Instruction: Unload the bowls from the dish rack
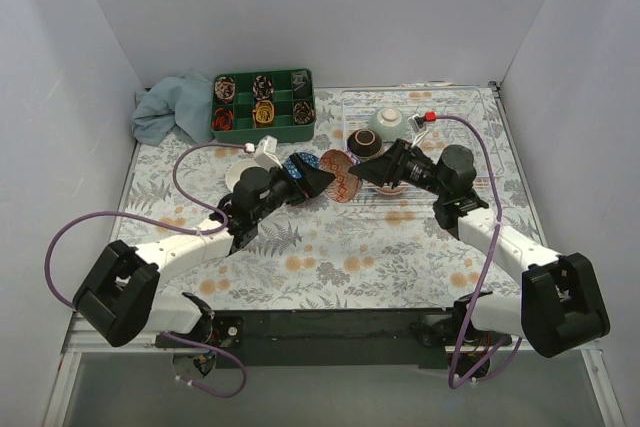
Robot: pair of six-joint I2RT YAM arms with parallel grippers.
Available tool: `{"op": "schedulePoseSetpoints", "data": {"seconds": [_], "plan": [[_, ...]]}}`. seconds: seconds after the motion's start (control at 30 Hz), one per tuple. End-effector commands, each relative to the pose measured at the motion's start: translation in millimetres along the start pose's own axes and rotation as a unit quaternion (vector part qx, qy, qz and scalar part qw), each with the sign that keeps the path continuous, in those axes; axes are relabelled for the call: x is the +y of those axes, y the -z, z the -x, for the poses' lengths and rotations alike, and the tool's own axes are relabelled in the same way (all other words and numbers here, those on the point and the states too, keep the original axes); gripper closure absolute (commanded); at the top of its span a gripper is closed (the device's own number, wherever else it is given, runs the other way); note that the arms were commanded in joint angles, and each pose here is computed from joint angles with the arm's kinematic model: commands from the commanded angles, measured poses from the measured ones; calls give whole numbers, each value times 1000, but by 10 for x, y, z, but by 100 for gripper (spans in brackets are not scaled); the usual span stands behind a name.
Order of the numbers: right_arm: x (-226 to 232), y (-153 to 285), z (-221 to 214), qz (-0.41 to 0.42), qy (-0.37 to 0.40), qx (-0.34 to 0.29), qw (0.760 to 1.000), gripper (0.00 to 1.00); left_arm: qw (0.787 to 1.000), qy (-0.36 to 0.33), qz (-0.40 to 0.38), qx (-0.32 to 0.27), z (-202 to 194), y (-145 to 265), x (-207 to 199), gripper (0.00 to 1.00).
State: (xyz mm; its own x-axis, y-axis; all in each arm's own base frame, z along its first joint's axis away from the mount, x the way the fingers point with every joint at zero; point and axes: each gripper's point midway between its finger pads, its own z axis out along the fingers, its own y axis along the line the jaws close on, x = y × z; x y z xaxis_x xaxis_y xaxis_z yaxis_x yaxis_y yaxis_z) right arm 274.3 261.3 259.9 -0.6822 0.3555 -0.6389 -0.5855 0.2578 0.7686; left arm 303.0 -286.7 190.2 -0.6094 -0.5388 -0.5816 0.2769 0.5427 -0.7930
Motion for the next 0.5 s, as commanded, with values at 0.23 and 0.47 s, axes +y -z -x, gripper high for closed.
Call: {"op": "schedulePoseSetpoints", "data": {"seconds": [0.23, 0.47], "plan": [[324, 31, 44, 77, 17, -15, 997, 81, 999, 35, -23, -12, -14, -75, -94, 58], [214, 46, -50, 68, 8, -10, 998, 75, 999, 23, 9, -29, 55, -19, -2, 100]]}}
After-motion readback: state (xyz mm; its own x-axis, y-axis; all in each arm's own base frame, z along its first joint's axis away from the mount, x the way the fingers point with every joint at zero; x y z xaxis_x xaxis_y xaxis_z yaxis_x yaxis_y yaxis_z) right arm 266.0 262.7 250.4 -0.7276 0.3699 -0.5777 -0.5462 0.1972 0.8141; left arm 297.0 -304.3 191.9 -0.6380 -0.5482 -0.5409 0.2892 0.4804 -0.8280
